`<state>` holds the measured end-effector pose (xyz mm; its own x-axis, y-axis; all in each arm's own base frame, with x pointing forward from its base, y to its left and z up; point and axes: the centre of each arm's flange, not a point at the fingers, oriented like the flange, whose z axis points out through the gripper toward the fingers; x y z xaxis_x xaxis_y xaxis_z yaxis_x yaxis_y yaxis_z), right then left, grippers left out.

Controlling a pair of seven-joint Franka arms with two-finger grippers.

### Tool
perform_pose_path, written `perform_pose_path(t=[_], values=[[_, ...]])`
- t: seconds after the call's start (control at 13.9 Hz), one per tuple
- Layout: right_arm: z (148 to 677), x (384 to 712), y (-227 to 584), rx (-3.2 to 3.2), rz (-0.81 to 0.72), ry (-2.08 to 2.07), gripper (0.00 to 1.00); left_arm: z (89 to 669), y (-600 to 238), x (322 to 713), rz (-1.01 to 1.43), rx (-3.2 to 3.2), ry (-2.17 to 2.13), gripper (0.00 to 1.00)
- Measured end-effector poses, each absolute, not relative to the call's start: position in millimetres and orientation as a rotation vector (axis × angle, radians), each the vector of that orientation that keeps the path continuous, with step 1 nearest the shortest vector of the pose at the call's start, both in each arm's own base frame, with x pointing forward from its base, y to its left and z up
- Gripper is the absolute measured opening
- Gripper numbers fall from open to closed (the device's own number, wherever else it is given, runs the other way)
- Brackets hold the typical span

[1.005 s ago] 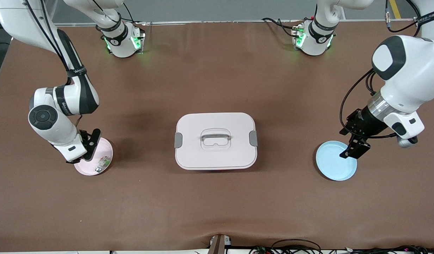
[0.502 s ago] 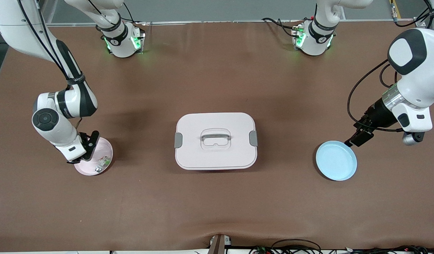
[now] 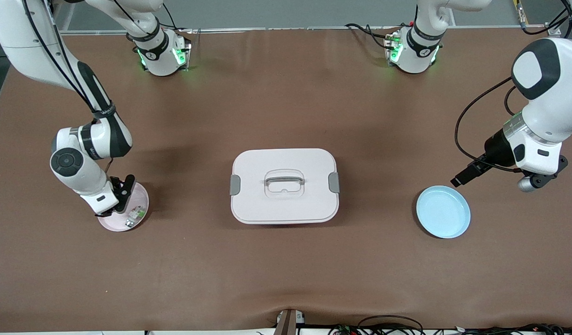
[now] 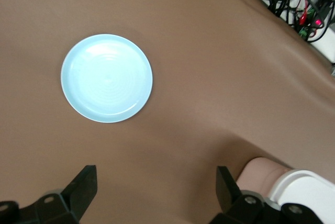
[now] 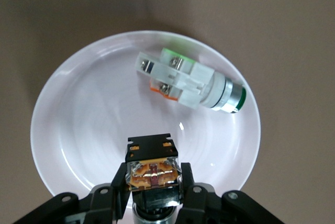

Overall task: Transfer orange switch to right arm and place
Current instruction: 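Lower the switch onto the pink plate and open the right gripper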

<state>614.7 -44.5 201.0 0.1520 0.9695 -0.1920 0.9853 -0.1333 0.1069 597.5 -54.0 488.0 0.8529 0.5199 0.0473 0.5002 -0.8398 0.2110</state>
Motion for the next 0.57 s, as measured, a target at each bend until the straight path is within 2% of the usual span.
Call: perform_pose_path(t=[0.57], values=[[184.3, 611.6, -54.7, 2.215, -0.125, 1.924, 0.43, 529.0, -50.6, 593.4, 0.073, 3.043, 0.408, 1.00]])
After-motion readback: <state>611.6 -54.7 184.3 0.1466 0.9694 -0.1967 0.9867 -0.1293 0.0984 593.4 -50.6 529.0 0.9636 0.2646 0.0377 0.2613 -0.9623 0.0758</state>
